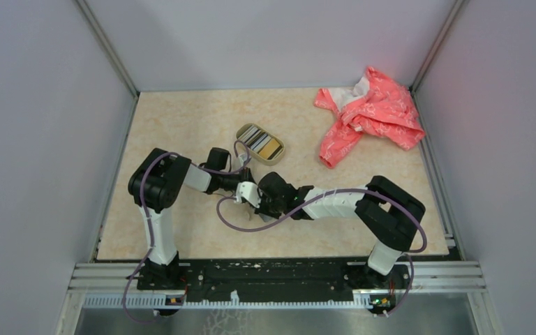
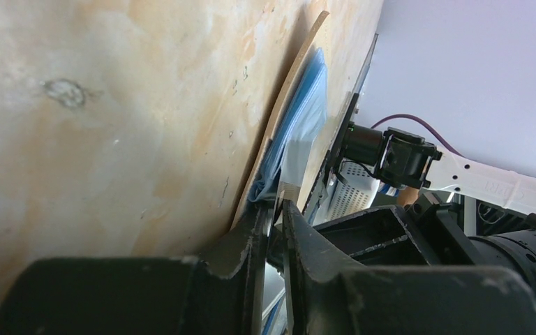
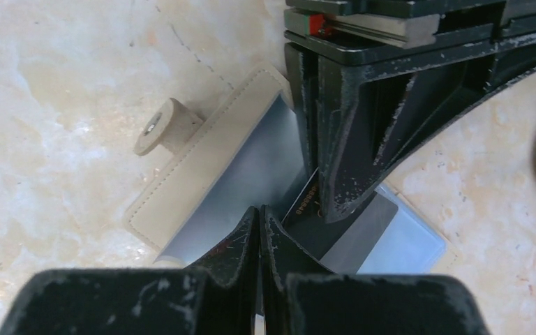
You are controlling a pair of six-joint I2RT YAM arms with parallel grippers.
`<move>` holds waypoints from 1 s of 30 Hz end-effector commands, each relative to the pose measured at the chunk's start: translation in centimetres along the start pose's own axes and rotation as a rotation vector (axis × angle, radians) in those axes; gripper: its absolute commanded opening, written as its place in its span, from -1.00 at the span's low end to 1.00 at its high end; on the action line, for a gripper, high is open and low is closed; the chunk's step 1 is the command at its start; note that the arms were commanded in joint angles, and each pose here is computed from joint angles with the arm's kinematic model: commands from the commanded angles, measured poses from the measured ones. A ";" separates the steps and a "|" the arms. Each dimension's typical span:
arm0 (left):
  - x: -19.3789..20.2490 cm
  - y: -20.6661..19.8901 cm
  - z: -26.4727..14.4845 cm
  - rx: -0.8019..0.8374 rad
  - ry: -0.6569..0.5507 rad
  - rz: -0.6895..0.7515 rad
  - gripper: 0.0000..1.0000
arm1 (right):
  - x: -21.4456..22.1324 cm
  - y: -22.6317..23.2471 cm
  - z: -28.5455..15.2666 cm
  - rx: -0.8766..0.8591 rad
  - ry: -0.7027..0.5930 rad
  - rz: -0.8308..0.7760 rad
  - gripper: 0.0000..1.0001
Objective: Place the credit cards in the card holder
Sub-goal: Insert the credit card into the card holder.
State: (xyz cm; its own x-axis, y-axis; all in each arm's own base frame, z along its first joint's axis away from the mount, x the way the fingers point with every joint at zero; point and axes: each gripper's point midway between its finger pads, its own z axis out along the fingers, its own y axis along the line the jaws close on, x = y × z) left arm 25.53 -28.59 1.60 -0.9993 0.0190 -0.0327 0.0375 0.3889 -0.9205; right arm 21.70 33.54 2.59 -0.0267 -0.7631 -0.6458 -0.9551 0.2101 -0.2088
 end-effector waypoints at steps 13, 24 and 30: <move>1.2 1.8 0.4 -0.052 0.015 -0.049 -0.50 | 0.0 -4.1 -1.0 0.177 0.039 -0.030 -1.00; -0.3 -0.4 -0.3 -0.051 -0.056 0.003 -0.47 | -2.8 -1.7 -3.9 -0.025 -0.107 -0.009 -1.00; -1.6 -3.3 -1.5 -0.043 -0.118 0.083 -0.46 | -4.6 -1.4 -7.9 -0.240 -0.237 0.041 -0.76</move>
State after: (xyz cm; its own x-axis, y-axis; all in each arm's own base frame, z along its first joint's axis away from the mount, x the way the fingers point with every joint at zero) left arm 26.12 -28.53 3.02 -0.9974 -0.0318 -0.0648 0.0453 0.4226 -0.9052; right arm 21.84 31.40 6.77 -0.0321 -0.7130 -0.7004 -0.9759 0.1737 -0.1320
